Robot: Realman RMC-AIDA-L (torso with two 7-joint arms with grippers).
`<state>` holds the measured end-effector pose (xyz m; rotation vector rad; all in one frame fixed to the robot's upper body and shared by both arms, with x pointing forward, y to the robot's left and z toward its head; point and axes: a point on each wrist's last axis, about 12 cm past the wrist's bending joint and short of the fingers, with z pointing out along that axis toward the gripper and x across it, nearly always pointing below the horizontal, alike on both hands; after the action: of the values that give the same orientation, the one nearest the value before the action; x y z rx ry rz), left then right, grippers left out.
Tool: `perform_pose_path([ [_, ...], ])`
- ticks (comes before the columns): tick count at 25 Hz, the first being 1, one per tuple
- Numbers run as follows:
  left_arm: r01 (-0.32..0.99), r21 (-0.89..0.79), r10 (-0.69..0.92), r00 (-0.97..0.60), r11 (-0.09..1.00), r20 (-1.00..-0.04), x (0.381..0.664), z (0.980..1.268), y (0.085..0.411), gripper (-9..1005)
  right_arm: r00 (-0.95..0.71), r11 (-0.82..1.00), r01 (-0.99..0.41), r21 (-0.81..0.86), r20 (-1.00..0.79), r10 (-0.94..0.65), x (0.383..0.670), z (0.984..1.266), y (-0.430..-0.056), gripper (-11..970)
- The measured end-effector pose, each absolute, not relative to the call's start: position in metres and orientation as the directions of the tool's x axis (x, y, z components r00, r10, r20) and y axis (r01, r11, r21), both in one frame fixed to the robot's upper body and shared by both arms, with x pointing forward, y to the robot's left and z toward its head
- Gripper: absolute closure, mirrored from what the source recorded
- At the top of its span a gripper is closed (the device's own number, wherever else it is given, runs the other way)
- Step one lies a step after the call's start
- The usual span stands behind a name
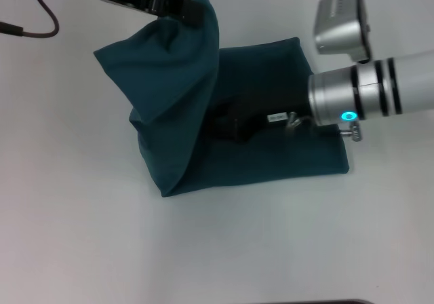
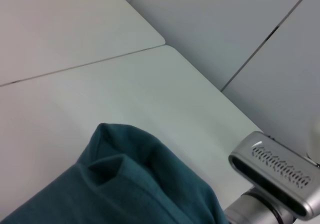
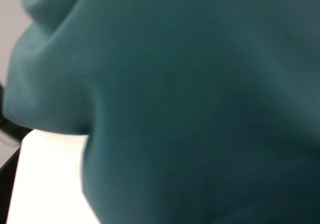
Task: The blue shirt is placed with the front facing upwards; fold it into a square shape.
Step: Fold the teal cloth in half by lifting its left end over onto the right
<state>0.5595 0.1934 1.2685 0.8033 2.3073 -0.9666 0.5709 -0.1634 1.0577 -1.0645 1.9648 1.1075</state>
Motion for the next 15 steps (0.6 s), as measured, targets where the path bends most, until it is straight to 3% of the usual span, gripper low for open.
perform_pose_path([
  [15, 0.675, -0.454, 0.342, -0.71, 0.582, -0.616, 0.566, 1.265, 0.183, 906, -0.552, 0.505, -0.766, 0.397, -0.809, -0.203, 0.563, 1.072, -0.25, 602],
])
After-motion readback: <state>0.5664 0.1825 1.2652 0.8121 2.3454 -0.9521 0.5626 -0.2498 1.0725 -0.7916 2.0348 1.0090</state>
